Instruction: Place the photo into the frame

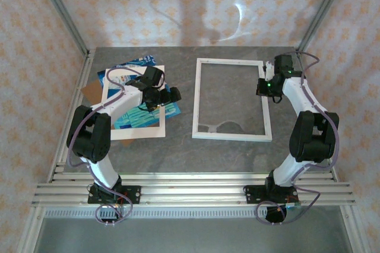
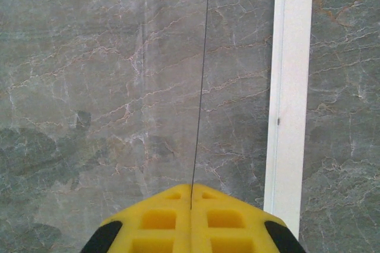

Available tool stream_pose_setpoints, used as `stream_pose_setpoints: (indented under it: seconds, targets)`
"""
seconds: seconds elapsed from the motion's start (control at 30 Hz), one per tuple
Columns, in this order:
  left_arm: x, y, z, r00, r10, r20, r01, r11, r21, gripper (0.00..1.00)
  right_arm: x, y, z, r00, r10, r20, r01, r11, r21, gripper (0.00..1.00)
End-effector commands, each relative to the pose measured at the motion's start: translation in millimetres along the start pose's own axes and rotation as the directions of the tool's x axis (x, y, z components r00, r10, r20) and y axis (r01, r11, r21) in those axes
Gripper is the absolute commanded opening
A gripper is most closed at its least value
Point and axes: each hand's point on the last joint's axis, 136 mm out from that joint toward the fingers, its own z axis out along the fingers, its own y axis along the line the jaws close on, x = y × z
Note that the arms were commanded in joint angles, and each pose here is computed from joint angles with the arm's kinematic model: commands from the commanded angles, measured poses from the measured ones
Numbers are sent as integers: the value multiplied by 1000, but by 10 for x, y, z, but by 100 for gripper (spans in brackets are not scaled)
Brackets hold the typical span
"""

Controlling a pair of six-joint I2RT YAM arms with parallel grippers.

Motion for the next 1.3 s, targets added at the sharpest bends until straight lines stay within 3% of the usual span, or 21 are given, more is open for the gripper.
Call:
stream_pose_setpoints:
  seconds: [0.0,0.9,1.27]
  targets:
    - [119,43,57,999,7,-45,-8,1000,-18,100,-102,-67,-86,999,-26,37,25,999,36,0]
    - [81,-28,28,999,25,-48,-26,999,-21,100,-76,-148,-73,999,-53,6,53,996,75,0]
    - [115,-23,71,998,31,-55,-32,999,-26,100,-62,73,81,1000,12,-12,-13,997,-74,0]
